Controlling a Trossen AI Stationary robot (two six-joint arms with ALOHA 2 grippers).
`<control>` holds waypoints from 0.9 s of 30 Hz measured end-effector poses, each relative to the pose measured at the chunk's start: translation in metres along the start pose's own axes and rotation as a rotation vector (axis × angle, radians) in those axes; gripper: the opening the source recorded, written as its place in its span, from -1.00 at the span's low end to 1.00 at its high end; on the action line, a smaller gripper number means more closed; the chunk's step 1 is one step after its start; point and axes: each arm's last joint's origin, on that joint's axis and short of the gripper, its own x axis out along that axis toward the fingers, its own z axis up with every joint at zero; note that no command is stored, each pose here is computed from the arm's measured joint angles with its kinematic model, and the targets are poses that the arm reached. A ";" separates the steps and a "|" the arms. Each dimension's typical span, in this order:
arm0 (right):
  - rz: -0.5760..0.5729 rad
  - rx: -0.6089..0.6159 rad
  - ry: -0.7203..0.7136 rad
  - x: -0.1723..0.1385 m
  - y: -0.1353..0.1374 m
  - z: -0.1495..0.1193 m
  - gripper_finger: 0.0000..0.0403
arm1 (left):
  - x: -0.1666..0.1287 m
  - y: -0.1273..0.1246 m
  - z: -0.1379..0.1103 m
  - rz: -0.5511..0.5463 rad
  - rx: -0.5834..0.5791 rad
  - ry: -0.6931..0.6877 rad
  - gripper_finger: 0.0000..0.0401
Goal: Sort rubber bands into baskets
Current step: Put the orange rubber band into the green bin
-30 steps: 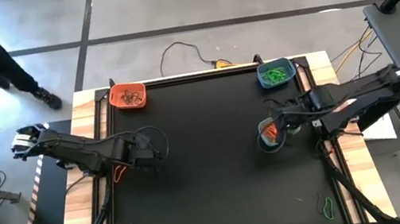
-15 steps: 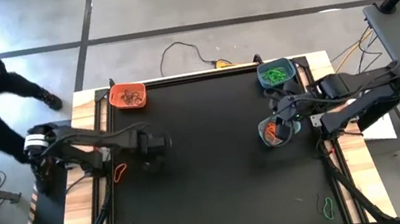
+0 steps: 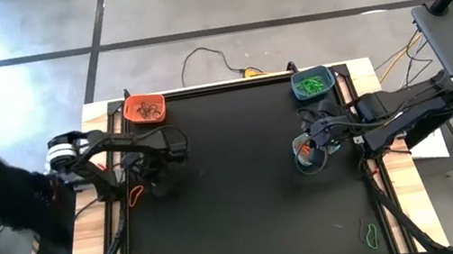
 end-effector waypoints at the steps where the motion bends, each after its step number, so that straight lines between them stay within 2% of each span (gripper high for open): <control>1: -0.003 0.001 0.006 0.002 0.000 -0.001 -0.15 | 0.003 0.000 0.003 0.005 0.018 0.021 -0.10; 9: 0.004 -0.005 0.050 0.011 0.001 -0.008 -0.15 | 0.028 -0.003 0.022 0.037 0.154 0.130 -0.12; 15: 0.013 -0.005 0.054 0.011 0.001 -0.008 -0.18 | 0.042 -0.004 0.025 0.039 0.218 0.180 -0.17; 19: 0.019 -0.007 0.055 0.011 0.001 -0.008 -0.18 | 0.042 -0.003 0.023 0.033 0.239 0.163 -0.41; 24: 0.009 -0.025 0.047 0.011 0.000 -0.008 -0.21 | 0.036 -0.002 0.020 0.026 0.220 0.102 -0.92; 27: -0.017 -0.046 0.019 0.011 0.000 -0.006 -0.23 | 0.027 -0.005 0.016 0.005 0.205 0.015 -0.95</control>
